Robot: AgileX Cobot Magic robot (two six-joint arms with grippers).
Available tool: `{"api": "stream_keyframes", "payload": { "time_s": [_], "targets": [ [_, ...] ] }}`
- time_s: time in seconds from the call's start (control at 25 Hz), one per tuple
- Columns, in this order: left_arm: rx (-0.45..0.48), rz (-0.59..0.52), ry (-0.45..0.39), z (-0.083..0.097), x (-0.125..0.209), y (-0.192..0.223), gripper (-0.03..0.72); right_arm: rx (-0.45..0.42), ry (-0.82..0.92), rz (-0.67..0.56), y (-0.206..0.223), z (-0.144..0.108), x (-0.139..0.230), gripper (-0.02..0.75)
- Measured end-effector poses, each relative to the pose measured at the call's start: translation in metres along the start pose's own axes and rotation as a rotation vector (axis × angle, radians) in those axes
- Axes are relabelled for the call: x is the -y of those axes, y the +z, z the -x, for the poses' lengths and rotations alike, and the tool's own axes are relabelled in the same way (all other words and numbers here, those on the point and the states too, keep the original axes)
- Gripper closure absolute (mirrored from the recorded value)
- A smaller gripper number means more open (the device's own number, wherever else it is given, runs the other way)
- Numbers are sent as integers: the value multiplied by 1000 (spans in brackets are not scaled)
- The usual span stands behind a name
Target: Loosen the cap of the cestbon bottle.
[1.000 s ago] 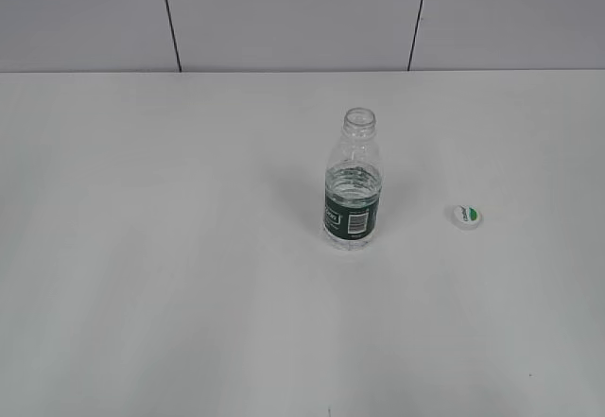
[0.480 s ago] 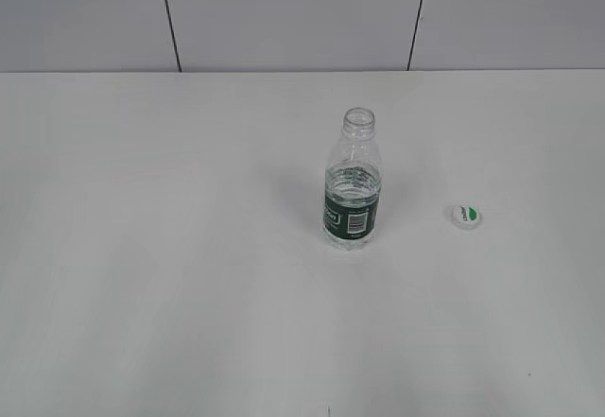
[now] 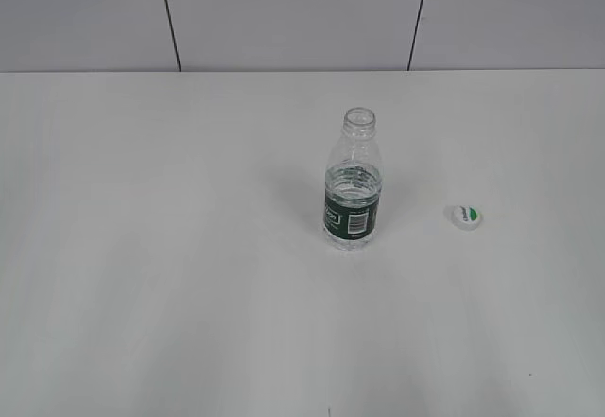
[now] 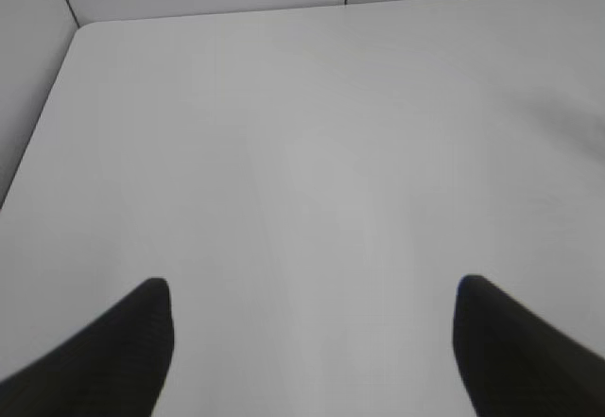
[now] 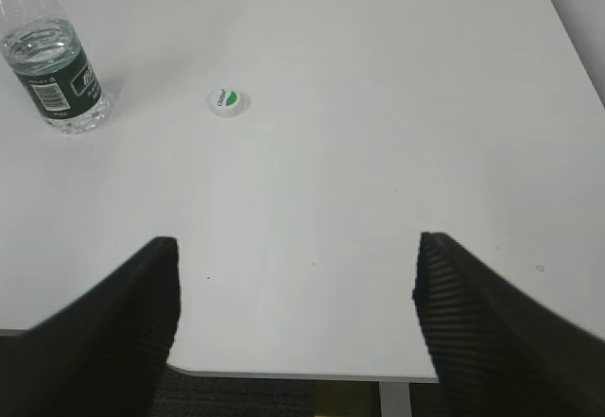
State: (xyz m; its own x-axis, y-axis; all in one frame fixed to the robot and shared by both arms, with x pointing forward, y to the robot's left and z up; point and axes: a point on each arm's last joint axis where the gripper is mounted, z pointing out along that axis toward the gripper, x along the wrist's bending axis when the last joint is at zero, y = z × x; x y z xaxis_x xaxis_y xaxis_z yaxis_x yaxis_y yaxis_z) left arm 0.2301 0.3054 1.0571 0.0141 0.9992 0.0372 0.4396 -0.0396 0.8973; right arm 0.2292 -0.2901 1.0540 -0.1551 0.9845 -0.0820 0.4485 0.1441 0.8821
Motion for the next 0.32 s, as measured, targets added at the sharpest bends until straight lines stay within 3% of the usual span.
{"api": "stream_keyframes", "payload": {
  "time_s": [0.32],
  "targets": [
    [-9,0,-4,0,0,0,151,0,0,0,0,0,0,148]
  ]
}}
